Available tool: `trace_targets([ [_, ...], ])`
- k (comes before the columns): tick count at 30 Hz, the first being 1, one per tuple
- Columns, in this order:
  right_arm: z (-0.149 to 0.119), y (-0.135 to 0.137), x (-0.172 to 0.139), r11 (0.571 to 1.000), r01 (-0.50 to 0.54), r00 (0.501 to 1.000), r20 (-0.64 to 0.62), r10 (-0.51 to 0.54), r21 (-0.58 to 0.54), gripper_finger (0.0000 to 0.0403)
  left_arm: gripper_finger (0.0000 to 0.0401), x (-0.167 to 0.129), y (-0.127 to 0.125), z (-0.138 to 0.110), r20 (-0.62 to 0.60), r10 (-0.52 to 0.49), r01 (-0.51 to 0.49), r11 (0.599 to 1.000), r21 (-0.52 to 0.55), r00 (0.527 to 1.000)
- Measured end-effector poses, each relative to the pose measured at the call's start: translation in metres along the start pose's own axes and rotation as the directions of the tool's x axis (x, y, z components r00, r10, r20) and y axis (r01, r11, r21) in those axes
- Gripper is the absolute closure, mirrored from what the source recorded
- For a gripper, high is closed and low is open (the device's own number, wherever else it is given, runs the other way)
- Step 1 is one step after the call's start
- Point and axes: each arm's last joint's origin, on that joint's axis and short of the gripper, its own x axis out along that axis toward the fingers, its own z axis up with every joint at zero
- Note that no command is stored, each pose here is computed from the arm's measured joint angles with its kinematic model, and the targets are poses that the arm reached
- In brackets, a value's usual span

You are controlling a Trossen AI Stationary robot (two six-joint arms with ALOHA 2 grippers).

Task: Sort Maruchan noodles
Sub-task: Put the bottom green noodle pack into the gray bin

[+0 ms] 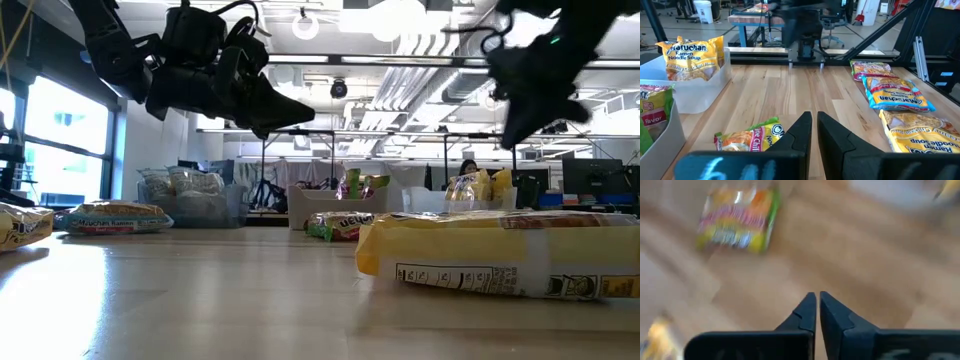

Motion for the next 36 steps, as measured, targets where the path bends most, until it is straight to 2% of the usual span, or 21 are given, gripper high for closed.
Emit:
trace_targets([
  [6, -0.038, 0.028, -0.019, 1.0, 0.01, 0.987, -0.162, -0.01, 0.001, 0.0402, 0.0382, 0.0, 0.0, 0.0, 0.0, 0.0, 0.0, 1.0, 0.026, 1.0],
  [12, -0.076, 0.07, -0.023, 0.999, 0.043, 0.928, -0.371, -0.034, 0.018, 0.0403, 0.0382, 0.0, 0.0, 0.0, 0.001, 0.002, -0.002, 0.998, 0.057, 1.0],
  [16, -0.108, 0.095, -0.029, 0.99, 0.124, 0.853, -0.517, -0.072, 0.066, 0.0402, 0.0382, 0.002, 0.001, 0.004, 0.014, 0.002, -0.003, 0.999, 0.034, 1.0],
  [22, -0.155, 0.128, -0.053, 0.948, 0.293, 0.697, -0.707, -0.12, 0.128, 0.0402, 0.0382, 0.002, 0.001, 0.006, 0.018, 0.002, -0.002, 1.0, 0.029, 1.0],
  [25, -0.179, 0.135, -0.058, 0.921, 0.37, 0.655, -0.738, -0.163, 0.124, 0.0402, 0.0382, 0.002, 0.001, 0.006, 0.017, 0.002, -0.002, 1.0, 0.029, 1.0],
  [28, -0.195, 0.134, -0.053, 0.892, 0.432, 0.652, -0.729, -0.21, 0.129, 0.0402, 0.0382, 0.002, 0.001, 0.006, 0.017, 0.002, -0.002, 1.0, 0.03, 1.0],
  [36, -0.202, 0.106, -0.021, 0.833, 0.546, 0.652, -0.671, -0.354, 0.091, 0.0403, 0.0382, 0.002, 0.001, 0.006, 0.017, 0.002, -0.002, 1.0, 0.031, 1.0],
])
